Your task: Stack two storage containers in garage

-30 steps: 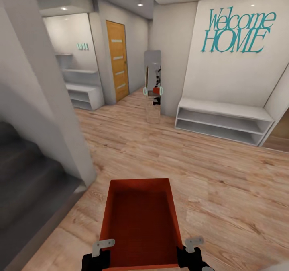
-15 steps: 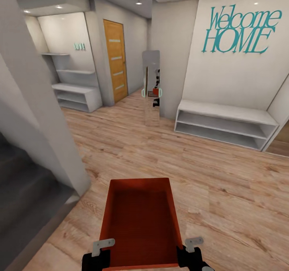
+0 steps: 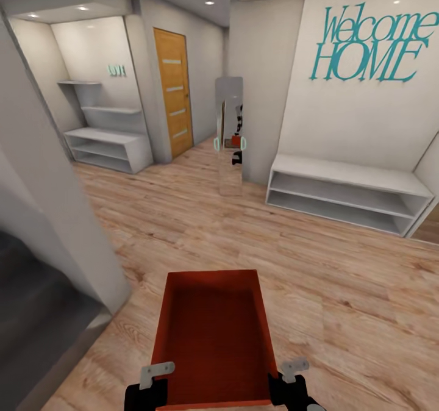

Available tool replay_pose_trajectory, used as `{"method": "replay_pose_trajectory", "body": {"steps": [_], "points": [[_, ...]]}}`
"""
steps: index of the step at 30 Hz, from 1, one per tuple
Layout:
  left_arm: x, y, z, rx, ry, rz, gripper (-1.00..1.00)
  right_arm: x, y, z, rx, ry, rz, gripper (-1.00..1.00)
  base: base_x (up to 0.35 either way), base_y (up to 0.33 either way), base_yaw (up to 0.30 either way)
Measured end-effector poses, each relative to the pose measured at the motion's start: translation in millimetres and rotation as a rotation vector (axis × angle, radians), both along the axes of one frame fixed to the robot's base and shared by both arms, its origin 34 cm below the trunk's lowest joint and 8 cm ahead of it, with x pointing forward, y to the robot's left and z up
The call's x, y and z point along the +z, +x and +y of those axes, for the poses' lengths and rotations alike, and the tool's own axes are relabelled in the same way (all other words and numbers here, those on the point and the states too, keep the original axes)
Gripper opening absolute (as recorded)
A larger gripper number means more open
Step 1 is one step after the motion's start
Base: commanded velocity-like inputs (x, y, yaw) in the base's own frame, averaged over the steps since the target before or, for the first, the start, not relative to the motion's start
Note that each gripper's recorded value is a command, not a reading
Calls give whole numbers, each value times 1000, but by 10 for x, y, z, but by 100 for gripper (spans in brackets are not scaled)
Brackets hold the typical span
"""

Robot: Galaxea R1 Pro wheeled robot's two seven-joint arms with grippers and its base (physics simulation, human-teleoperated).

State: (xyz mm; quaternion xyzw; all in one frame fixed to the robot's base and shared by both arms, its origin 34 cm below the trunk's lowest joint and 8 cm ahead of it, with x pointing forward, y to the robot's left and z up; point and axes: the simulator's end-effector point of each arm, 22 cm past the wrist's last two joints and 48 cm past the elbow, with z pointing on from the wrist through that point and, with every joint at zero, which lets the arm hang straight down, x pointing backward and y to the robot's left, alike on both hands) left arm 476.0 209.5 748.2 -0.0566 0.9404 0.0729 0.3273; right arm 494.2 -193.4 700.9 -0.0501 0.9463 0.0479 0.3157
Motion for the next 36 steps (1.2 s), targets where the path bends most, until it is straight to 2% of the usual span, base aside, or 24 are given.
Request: {"method": "replay_pose_trajectory", "body": {"steps": [36], "points": [[-3, -3, -2, 0, 0, 1, -100, -3, -2, -3, 0, 0, 1, -100, 326, 0, 0]]}}
